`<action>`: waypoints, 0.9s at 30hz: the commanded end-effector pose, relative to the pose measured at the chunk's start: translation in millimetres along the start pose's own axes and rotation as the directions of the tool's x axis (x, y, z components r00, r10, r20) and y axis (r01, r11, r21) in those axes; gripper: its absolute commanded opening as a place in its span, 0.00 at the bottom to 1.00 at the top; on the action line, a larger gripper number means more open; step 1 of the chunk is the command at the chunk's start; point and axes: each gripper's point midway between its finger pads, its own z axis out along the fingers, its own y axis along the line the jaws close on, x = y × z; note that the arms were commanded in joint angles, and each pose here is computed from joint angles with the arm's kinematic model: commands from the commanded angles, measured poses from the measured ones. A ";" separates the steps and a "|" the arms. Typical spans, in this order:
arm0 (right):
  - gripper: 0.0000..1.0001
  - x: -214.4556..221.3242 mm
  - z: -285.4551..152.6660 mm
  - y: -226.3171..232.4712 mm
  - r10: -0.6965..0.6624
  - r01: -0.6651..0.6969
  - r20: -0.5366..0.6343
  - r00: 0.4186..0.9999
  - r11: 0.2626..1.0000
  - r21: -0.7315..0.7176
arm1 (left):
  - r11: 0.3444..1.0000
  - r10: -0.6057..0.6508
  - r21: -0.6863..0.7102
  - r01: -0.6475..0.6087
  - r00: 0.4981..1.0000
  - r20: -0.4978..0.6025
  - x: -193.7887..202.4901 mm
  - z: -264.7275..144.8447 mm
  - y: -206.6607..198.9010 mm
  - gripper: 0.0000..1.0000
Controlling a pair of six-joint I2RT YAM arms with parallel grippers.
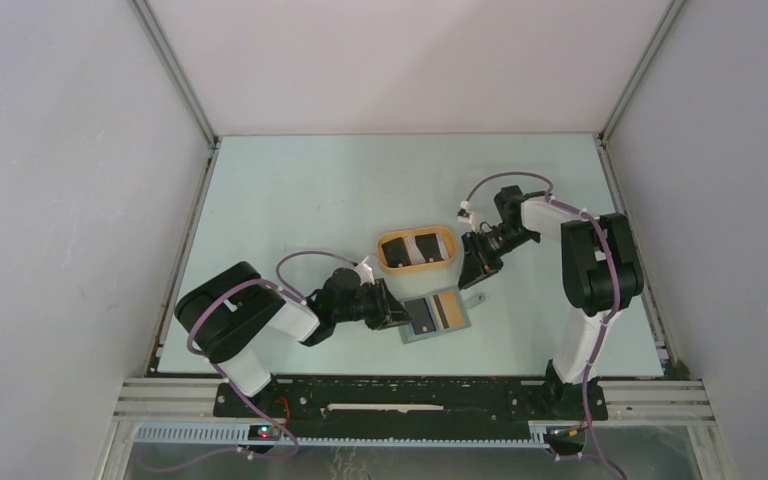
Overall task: Put the credit cards into the card holder
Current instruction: Insert the credit card into the card holder.
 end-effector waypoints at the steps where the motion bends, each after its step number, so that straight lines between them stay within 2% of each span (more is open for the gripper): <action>1: 0.34 -18.0 -25.4 18.1 -0.042 0.052 0.109 0.993 0.994 -0.093 | 0.993 0.076 0.084 -0.077 0.997 0.007 -9.0 3.6 -31.6 0.27; 12: 0.34 -23.1 -31.8 25.1 -0.056 0.073 0.134 0.989 0.989 -0.128 | 0.981 0.195 0.039 -0.192 0.978 -0.077 -20.7 16.3 -55.8 0.33; 21: 0.34 -28.6 -52.6 19.0 -0.054 0.075 0.198 0.979 0.992 -0.100 | 0.971 0.239 0.036 -0.237 0.941 -0.240 -23.6 56.8 -63.8 0.37; 24: 0.34 -32.1 -64.2 23.3 -0.076 0.099 0.235 0.969 0.992 -0.084 | 0.967 0.256 0.069 -0.247 0.937 -0.237 -29.6 62.8 -78.3 0.37; 27: 0.34 -36.5 -77.6 29.4 -0.122 0.139 0.276 0.953 0.989 -0.046 | 0.952 0.306 0.076 -0.296 0.934 -0.184 -42.2 56.6 -96.8 0.37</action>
